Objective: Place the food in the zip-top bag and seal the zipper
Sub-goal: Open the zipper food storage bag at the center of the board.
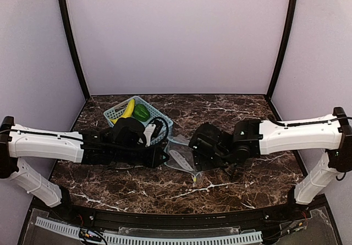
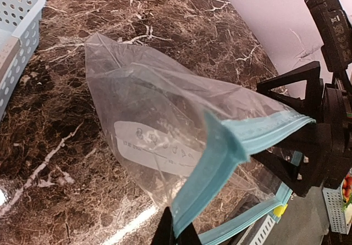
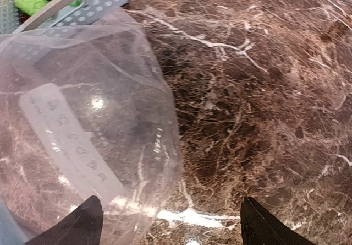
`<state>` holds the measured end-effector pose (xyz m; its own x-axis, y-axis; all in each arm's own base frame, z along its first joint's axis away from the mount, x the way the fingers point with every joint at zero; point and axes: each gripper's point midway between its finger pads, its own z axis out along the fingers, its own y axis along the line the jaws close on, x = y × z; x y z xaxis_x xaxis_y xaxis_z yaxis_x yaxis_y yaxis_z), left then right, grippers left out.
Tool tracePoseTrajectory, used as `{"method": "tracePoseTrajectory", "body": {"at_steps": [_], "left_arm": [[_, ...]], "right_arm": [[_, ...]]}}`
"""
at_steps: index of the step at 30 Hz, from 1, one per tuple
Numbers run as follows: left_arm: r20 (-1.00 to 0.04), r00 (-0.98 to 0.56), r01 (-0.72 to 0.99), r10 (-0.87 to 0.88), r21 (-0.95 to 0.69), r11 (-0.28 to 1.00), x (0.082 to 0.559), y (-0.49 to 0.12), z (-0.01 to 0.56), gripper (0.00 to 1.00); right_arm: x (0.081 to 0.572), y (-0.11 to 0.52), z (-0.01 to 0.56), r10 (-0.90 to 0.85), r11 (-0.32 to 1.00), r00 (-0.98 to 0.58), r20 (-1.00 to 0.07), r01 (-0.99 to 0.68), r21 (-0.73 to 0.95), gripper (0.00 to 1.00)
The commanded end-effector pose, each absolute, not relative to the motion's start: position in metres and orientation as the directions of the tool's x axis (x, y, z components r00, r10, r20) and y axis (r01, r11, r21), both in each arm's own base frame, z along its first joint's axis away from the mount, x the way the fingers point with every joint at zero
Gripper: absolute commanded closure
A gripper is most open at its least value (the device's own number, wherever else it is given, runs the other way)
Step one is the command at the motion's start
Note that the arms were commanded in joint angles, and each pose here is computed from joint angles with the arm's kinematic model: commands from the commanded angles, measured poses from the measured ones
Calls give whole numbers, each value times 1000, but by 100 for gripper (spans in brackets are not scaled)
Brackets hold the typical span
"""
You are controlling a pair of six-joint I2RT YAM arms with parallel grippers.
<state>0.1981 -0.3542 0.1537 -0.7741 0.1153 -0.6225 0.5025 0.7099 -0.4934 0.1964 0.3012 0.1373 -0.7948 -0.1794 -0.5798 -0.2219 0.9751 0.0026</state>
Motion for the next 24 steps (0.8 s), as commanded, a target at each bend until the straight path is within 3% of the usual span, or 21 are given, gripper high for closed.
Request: {"method": "tracePoseTrajectory", "body": {"at_steps": [1,11,20,24], "left_arm": [[-592,-794,521,141,-541,660,190,-369,161,99],[-589,-793,541,155,-565,623,186,-383,169,99],[-597,-792,516,129,-540,665,191,-370,165,99],[-583,-802,496,128,-532,686,191,-366,158,99]], "right_arm": [[185,341,162,-224,890,-750,-622,-418,183,15],[185,357,176,-311,864,-682,-662,-492,101,21],[183,355,167,-336,891,-701,-629,-452,28,39],[181,354,171,-331,891,-701,-632,-453,35,53]]}}
